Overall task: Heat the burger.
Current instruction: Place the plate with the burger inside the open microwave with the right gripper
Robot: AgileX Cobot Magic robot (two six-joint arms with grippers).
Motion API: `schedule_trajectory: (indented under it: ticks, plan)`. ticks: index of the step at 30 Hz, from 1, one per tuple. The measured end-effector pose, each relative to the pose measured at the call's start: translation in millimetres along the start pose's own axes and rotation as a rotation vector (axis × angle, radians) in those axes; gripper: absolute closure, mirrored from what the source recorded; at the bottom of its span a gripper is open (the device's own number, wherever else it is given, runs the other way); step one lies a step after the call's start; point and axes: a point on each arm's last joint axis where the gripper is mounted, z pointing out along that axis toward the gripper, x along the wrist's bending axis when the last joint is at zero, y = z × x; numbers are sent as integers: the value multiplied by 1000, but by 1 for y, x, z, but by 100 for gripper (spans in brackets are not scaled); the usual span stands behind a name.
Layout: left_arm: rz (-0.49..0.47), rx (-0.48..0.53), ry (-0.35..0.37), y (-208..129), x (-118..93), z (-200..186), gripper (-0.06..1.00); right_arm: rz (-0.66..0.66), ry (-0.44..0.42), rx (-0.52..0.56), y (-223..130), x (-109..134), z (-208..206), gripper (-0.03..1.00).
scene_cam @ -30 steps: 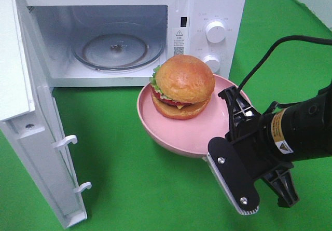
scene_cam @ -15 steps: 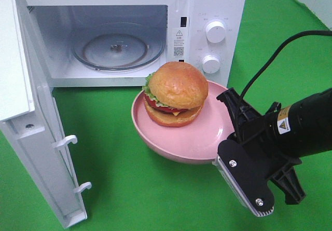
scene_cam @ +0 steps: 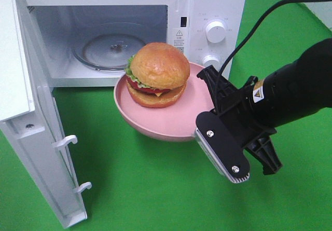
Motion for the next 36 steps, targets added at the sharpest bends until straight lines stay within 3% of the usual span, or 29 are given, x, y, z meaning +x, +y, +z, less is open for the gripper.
schedule_trajectory:
  ticks: [21,36]
  plan:
    - [0,0,0,0,0,0,-5,-70,-17,-43,24,-44,25,92]
    - [0,0,0,0,0,0,-5,-19,-17,-45,26,-71,54,92]
